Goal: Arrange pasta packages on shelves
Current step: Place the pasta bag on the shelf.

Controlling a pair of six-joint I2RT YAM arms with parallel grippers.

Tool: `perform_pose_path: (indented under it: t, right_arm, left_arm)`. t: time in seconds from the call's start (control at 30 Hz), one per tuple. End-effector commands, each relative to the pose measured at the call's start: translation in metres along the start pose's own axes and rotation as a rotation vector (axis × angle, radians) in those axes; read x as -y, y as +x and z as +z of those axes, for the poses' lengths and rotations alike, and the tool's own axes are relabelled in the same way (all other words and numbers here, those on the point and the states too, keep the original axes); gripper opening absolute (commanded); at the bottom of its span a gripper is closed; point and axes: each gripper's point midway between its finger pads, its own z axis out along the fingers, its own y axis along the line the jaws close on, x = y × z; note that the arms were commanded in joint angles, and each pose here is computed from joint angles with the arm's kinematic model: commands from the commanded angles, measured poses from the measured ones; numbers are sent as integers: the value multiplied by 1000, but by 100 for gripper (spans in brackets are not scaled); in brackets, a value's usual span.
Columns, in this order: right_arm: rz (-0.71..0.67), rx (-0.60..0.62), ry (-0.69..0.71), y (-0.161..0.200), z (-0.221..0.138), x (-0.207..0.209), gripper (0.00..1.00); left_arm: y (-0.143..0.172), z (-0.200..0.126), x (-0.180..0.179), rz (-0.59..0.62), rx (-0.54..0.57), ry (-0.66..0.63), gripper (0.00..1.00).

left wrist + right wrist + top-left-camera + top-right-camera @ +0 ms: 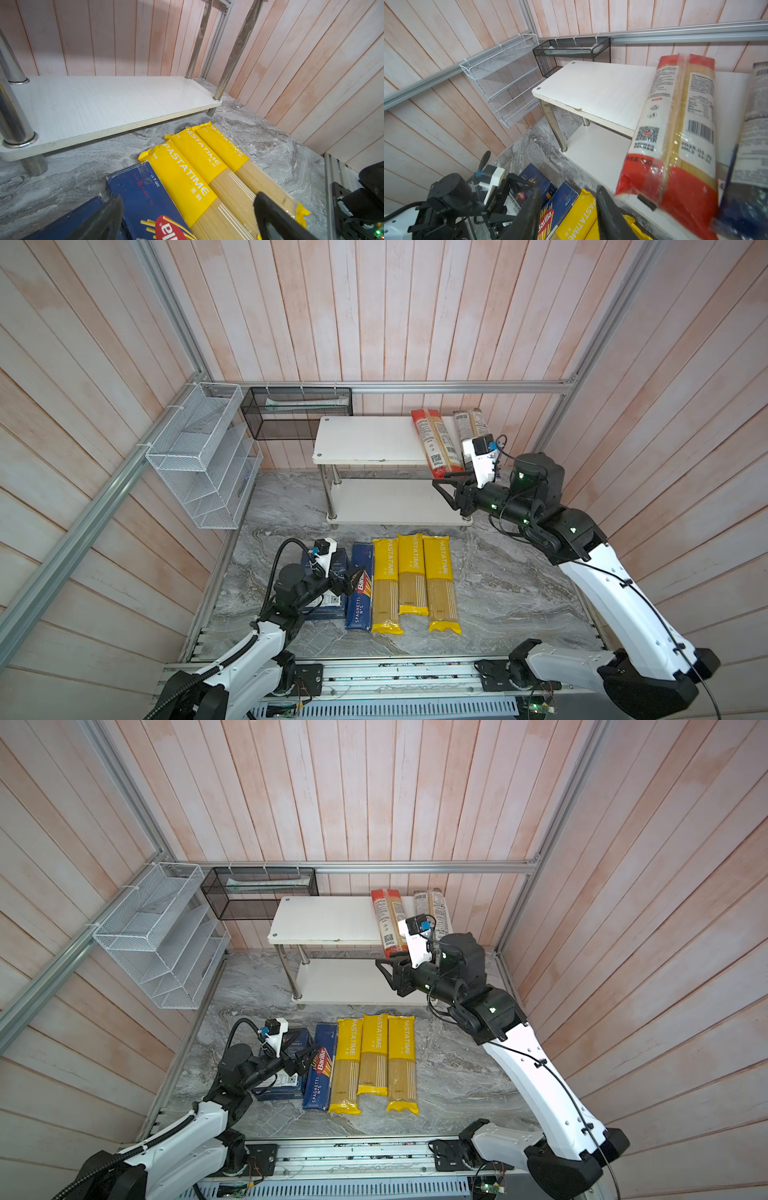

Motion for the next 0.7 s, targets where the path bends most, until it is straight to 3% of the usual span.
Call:
perform_pose_path:
  t: [0.0, 0.67]
  right_arm:
    - [2, 69, 17, -8, -9, 2, 43]
    - [7, -32, 63, 23, 9, 22, 43]
  left_arm:
    - [3, 0, -1, 10, -1, -5, 100]
    - [2, 0, -1, 11, 0, -6, 100]
